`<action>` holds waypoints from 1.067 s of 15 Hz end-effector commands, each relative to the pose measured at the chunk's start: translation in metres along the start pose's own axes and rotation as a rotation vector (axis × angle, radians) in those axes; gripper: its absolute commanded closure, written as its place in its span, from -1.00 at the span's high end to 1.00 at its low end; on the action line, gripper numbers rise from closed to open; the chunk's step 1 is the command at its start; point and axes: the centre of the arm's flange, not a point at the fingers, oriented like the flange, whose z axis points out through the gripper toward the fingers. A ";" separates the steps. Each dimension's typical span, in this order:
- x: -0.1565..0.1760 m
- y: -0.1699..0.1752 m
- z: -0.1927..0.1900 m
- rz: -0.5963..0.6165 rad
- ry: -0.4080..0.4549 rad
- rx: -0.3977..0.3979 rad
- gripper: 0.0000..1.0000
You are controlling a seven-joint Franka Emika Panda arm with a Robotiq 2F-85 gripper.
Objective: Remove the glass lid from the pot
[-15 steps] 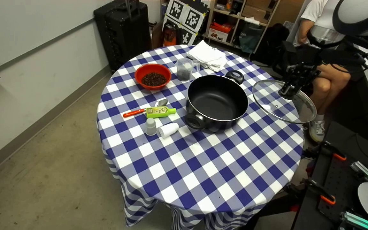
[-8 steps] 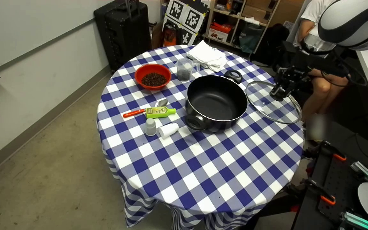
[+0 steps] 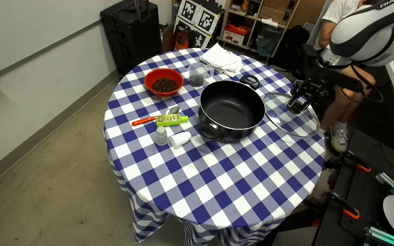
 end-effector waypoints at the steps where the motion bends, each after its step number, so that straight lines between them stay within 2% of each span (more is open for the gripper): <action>1: 0.014 0.000 0.008 0.058 0.029 0.002 -0.50; 6: 0.022 0.005 0.012 0.110 0.079 -0.010 -0.50; 7: 0.023 0.004 0.012 0.111 0.084 -0.007 0.43; 9: 0.023 0.001 0.011 0.101 0.083 0.006 0.64; 11: 0.021 -0.006 0.007 0.078 0.086 0.022 0.93; 13: 0.016 -0.016 0.001 0.045 0.089 0.038 1.00; 14: 0.010 -0.023 -0.005 -0.004 0.079 0.077 1.00; 15: 0.018 -0.014 0.006 0.045 0.081 0.016 0.97; 16: 0.015 -0.021 0.003 0.027 0.082 0.033 1.00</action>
